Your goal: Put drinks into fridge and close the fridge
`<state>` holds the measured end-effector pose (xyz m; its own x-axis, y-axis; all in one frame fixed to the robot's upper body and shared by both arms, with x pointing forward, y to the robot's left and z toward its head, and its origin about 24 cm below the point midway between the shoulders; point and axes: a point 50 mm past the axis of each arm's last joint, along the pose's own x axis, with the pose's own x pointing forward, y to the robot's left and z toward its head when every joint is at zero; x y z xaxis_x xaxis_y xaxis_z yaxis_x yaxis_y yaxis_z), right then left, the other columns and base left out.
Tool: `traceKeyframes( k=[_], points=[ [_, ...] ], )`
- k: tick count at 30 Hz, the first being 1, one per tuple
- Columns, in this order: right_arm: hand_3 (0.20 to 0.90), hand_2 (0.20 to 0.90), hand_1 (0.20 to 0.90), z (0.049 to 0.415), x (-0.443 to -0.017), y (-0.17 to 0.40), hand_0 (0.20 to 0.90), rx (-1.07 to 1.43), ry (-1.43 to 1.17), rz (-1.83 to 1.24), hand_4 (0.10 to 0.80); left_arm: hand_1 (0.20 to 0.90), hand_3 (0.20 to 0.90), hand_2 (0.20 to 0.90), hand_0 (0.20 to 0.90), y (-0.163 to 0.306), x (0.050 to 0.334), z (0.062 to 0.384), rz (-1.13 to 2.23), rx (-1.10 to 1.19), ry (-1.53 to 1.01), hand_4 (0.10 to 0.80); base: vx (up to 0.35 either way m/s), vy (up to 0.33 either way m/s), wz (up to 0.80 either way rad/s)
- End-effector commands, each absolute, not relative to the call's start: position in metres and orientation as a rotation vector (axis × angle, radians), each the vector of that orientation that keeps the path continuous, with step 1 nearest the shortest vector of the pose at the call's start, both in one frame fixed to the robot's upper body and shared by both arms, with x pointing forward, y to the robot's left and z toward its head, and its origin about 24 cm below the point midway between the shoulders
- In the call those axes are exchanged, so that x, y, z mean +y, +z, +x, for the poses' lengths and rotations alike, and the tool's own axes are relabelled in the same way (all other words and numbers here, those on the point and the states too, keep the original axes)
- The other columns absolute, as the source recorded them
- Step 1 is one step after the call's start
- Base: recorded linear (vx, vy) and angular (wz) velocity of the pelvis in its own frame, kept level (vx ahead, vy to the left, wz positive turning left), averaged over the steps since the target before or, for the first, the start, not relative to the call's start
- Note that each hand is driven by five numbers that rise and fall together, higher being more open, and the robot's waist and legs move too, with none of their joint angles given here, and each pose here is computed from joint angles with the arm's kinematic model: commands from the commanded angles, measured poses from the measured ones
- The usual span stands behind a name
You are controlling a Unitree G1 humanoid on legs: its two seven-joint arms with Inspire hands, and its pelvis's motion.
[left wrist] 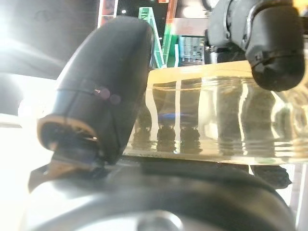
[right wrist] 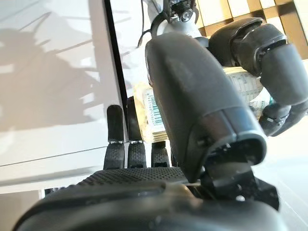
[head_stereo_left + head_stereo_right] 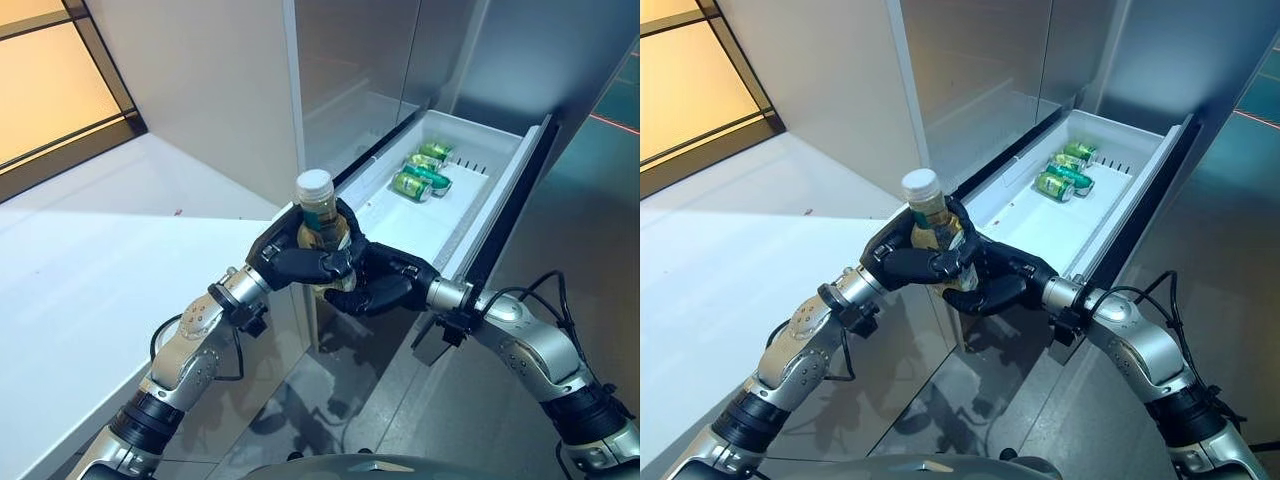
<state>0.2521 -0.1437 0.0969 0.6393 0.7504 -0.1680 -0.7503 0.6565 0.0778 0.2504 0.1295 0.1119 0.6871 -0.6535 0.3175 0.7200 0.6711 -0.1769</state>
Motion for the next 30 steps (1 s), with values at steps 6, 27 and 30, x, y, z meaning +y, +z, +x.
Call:
traceKeyframes(
  k=[6, 27, 30],
  points=[
    [0.200, 0.300, 0.300, 0.258, -0.107, 0.157, 0.300, -0.137, 0.914, 0.198, 0.100, 0.300, 0.200, 0.300, 0.300, 0.179, 0.063, 0.228, -0.495, -0.605, -1.241, 0.100, 0.000, 0.000, 0.00],
    [0.200, 0.300, 0.300, 0.266, -0.093, 0.158, 0.300, -0.072, 0.987, -0.013, 0.100, 0.300, 0.200, 0.300, 0.300, 0.174, 0.043, 0.223, -0.392, -0.537, -1.370, 0.100, 0.000, -0.002, -0.01],
    [0.862, 0.867, 0.867, 0.268, -0.088, 0.155, 0.867, -0.032, 0.997, -0.050, 0.762, 0.300, 0.200, 0.300, 0.300, 0.174, 0.039, 0.220, -0.403, -0.527, -1.386, 0.100, 0.006, -0.006, -0.06]
  ],
)
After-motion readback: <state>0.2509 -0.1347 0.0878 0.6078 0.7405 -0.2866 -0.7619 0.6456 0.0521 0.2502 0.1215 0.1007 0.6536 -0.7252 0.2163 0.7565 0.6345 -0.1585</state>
